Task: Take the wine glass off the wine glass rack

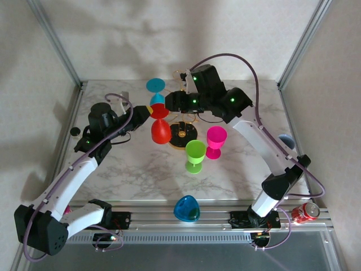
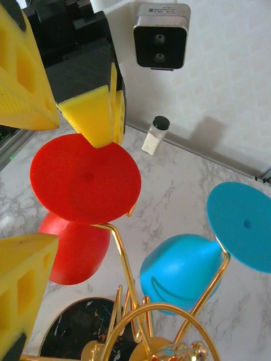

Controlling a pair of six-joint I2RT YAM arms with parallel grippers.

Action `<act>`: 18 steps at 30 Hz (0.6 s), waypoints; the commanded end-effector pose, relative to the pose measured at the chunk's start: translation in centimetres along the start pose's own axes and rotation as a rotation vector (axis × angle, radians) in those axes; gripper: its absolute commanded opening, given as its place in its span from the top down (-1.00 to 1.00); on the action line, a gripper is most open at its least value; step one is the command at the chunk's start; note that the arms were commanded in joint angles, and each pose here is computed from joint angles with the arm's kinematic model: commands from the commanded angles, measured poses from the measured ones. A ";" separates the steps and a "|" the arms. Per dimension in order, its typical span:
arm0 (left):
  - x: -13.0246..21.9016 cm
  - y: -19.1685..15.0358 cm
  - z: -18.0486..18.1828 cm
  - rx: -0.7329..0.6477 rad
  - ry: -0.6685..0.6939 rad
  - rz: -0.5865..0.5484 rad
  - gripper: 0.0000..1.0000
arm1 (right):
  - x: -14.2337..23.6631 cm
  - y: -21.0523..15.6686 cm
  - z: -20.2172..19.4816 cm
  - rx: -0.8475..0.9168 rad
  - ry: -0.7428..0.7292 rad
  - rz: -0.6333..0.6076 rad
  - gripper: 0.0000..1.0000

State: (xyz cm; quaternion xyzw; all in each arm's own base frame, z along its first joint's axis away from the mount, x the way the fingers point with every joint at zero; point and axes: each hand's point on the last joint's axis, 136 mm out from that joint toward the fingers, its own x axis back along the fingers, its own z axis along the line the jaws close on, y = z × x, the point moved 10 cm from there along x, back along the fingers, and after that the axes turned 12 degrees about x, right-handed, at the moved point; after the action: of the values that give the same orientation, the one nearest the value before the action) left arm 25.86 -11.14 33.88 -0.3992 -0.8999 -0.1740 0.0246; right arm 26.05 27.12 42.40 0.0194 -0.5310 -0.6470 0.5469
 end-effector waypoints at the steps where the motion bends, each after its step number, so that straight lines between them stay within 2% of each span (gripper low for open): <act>1: 0.1 0.3 -1.7 -0.035 -0.066 0.002 0.58 | 0.9 0.1 0.0 0.013 -0.010 -0.030 -0.02; 12: 0.1 0.4 -1.8 -0.036 -0.061 0.000 1.00 | 1.0 0.4 -0.9 -0.002 -0.022 -0.039 -0.02; 18: 0.1 0.7 -2.4 -0.022 -0.074 -0.004 1.00 | 1.4 0.5 -0.8 -0.004 -0.017 -0.054 -0.02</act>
State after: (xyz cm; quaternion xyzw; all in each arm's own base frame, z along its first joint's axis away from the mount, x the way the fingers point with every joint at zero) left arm 25.94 -11.21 34.70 -0.3990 -0.9004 -0.1731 0.0097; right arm 26.84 26.29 41.99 0.0064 -0.5313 -0.6534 0.5393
